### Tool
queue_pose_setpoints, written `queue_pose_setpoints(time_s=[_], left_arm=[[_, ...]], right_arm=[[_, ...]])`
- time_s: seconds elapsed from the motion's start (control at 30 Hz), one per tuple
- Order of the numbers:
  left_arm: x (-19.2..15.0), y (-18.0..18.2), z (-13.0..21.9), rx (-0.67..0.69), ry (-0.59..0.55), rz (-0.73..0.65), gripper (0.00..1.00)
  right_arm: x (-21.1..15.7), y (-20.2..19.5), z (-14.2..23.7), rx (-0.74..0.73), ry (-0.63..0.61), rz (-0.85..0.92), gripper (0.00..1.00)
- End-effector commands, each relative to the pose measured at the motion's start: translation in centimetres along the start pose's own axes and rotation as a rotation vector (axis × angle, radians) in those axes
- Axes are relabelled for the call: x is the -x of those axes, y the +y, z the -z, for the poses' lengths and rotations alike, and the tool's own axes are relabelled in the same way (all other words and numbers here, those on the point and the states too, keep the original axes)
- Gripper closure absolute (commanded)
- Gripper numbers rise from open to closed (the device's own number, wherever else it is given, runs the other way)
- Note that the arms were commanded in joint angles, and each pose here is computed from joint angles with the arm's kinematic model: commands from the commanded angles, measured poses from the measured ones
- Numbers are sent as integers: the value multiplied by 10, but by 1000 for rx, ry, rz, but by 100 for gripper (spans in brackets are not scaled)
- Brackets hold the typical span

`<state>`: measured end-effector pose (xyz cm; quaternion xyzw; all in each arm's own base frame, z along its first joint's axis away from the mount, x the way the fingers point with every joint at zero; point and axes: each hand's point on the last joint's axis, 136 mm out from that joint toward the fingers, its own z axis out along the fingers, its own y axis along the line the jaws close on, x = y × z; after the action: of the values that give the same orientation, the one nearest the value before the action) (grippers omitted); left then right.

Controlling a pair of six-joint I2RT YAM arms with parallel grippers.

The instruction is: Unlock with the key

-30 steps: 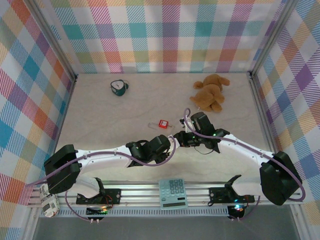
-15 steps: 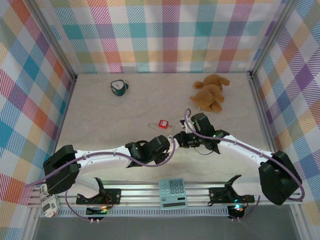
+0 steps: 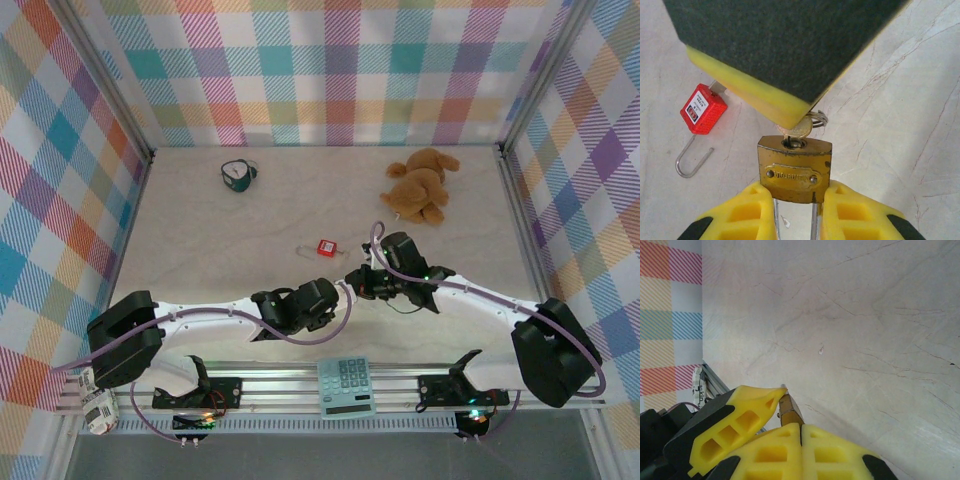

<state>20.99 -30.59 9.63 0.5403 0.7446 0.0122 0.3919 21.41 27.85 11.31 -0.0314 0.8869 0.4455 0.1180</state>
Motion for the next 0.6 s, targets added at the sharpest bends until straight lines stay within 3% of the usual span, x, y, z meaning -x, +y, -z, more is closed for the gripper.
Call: queue_pose_setpoints(time_s=[0.0,0.57], left_arm=[[66,-2,13,7,-241,21,88],[83,12,25,186,-363,-37,90]], right_arm=[[-6,17,-8,65,25,12,93],[-17,7,-16,44,64,-105,96]])
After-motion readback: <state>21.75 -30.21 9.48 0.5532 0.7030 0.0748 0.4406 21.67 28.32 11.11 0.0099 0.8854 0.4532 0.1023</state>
